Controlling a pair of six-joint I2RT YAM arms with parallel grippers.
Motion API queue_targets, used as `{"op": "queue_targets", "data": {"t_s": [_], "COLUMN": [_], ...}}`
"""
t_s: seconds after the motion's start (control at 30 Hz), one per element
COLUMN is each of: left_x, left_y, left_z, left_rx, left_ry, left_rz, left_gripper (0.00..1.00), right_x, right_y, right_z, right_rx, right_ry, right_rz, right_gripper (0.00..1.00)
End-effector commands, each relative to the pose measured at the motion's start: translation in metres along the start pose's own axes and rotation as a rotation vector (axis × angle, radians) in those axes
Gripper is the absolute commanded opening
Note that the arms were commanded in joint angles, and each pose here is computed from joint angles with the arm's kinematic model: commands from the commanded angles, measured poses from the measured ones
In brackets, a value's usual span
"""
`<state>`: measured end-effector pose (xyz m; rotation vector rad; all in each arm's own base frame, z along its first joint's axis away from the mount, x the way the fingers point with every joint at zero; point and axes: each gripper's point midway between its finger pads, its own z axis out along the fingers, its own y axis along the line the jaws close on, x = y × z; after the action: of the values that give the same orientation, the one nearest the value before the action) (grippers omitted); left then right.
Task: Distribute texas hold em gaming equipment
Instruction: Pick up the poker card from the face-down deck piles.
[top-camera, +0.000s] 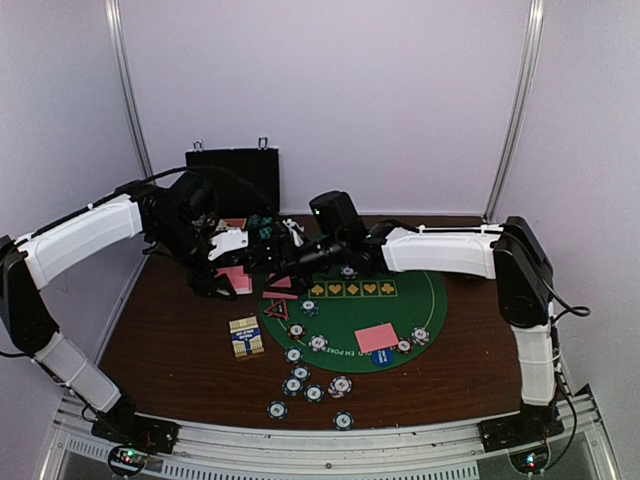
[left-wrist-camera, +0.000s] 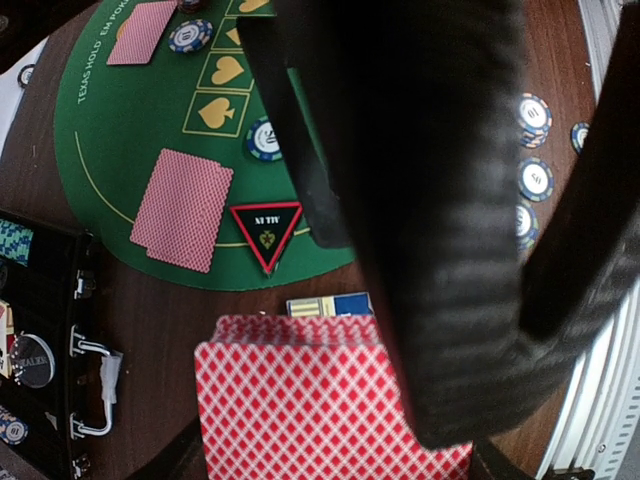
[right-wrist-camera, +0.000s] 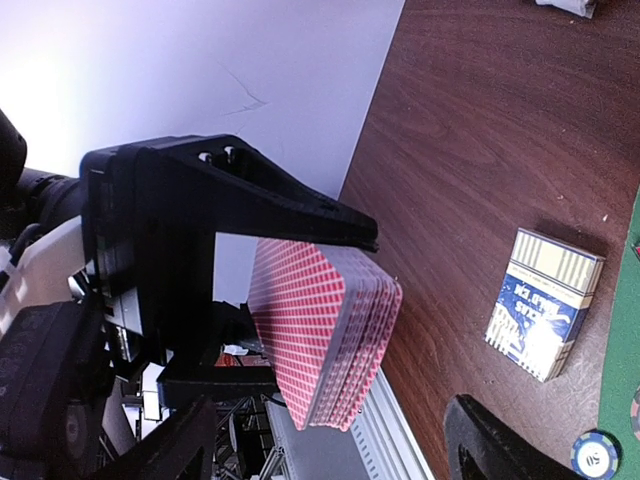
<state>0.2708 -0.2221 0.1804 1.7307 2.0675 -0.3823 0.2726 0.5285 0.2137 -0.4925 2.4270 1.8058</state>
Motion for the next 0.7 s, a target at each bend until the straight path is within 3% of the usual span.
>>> {"op": "queue_targets", "data": {"t_s": [0.0,0.33,0.67], "left_x": [-0.015,-0.015,-0.018], "left_y": [0.003,0.003,0.001], "left_z": [-0.013,-0.013,-0.014], "left_rx": [-0.022,-0.019,-0.008], "left_ry": [-0.054,-0.057,-0.066], "left_rz": [0.008,0.009,0.004], "left_gripper": [0.14,0.14,0.13], "right_x": [0.007,0.006,-0.009], "right_y": [0.01,0.007,0.013], "right_z": [0.016,0.024,0.046], "right_rx": [-0.053,-0.05,-0.186], "right_ry": [0.026,0.032,0.019], "right_rz": [-0.014,-0.005,0.052], "right_gripper": [0.82,0.8,0.77]}}
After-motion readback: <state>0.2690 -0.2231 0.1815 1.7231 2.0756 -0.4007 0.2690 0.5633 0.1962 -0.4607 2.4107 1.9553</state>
